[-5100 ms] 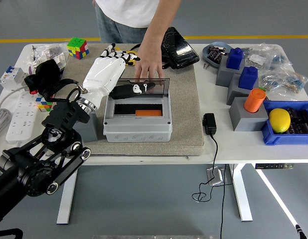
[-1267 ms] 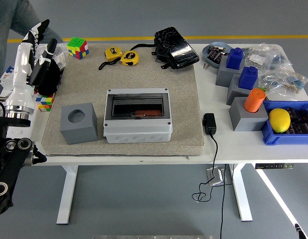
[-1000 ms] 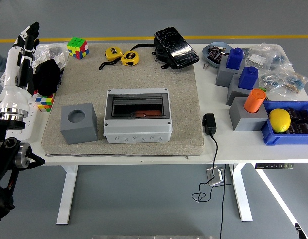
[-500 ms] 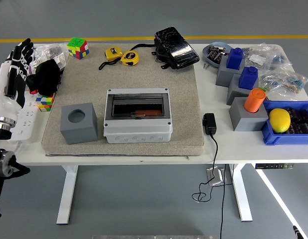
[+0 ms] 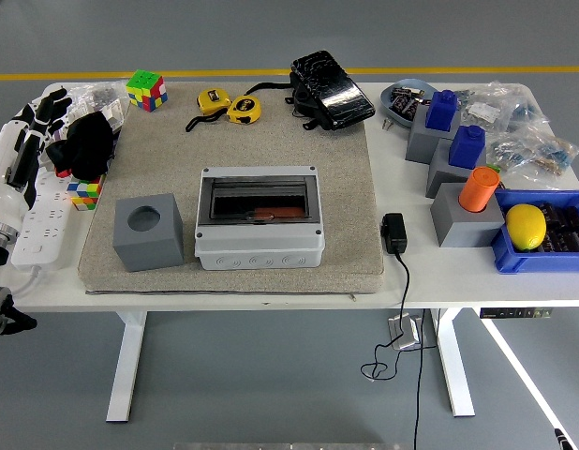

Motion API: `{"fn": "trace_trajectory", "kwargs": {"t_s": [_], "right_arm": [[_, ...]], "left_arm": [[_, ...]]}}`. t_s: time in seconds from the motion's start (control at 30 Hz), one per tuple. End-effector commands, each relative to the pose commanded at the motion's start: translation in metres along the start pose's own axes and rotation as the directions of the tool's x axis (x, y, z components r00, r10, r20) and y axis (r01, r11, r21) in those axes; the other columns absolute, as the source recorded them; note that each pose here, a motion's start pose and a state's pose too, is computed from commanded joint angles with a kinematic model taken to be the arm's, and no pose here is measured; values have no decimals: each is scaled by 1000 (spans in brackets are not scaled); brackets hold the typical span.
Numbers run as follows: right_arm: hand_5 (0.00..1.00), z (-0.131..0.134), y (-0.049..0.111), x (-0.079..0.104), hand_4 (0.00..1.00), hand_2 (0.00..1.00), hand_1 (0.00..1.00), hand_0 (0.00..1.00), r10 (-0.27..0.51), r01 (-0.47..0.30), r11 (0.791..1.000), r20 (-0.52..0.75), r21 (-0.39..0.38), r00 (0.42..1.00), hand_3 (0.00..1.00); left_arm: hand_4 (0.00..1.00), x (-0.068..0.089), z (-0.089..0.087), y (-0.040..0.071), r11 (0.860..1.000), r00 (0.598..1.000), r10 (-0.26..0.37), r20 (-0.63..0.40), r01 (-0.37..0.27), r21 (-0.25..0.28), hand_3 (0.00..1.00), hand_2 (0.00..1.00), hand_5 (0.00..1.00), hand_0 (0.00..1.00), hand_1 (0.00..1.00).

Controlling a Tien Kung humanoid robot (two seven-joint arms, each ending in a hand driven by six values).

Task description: Fetch the battery,place it into the box,close the lid of the box

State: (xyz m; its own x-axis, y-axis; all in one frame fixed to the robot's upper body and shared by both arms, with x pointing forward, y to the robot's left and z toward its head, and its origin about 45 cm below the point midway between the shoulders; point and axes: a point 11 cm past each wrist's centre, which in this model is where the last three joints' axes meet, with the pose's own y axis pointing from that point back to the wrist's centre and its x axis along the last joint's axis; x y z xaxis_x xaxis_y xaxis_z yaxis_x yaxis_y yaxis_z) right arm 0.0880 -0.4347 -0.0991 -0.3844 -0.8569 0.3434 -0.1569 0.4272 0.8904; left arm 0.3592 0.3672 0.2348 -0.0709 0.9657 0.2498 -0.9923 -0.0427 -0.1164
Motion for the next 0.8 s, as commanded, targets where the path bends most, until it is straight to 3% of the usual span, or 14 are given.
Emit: {"fn": "trace_trajectory", "kwargs": {"t_s": [0.8], "right_arm": [[998, -2, 0, -3, 998, 749, 768, 809, -2, 2, 1000, 13, 0, 1000, 789]], "left_arm": [[998, 1, 2, 0, 1000, 1000, 16, -4, -16, -10, 838, 847, 938, 876, 880]]}}
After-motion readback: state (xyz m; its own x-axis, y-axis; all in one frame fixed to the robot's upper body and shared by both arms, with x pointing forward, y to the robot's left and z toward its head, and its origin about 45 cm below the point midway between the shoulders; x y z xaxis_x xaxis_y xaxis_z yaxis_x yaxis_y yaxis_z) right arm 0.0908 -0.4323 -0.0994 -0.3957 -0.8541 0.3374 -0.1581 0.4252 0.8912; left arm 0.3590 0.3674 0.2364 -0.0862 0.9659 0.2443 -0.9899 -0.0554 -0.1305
